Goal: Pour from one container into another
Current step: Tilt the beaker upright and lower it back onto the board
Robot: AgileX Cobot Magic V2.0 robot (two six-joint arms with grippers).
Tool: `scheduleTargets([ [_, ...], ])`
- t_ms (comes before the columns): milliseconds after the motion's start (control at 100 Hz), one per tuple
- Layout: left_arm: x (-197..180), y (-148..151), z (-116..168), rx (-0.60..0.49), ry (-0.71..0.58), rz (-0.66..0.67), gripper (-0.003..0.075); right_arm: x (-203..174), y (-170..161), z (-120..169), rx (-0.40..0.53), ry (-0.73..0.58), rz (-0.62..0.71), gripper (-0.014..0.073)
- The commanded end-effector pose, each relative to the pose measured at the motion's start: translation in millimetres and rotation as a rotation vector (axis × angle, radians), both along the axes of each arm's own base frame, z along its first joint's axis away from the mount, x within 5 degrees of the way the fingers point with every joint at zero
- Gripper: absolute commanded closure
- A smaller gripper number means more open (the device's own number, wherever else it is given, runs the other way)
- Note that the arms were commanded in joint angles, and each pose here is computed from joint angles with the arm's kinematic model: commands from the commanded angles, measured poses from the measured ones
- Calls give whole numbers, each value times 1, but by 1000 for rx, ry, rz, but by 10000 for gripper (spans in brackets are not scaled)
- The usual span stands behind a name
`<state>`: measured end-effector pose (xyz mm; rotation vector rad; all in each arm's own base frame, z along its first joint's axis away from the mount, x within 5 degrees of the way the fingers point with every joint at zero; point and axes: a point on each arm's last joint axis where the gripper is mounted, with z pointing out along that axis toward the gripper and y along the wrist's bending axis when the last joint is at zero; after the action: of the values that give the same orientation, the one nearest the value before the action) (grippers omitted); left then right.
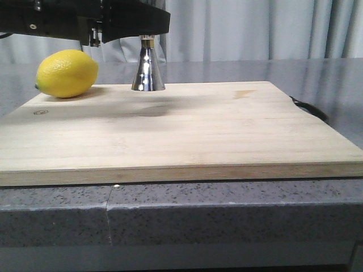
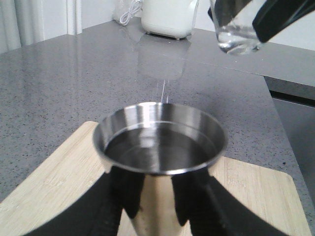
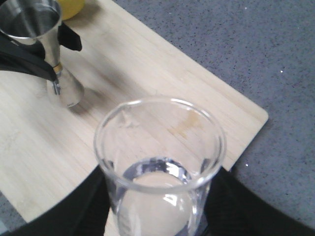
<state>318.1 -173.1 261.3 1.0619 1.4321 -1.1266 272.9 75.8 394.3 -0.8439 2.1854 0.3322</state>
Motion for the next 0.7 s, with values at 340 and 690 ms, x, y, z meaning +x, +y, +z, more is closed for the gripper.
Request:
scheduleTargets([
  [340,-6,-2,34,-151,-43,-27,511,3,-3,-81,252,-244,-214,334],
  [690,-6,-2,34,-151,-43,-27,511,23,8,-120,201,-311,-73,334],
])
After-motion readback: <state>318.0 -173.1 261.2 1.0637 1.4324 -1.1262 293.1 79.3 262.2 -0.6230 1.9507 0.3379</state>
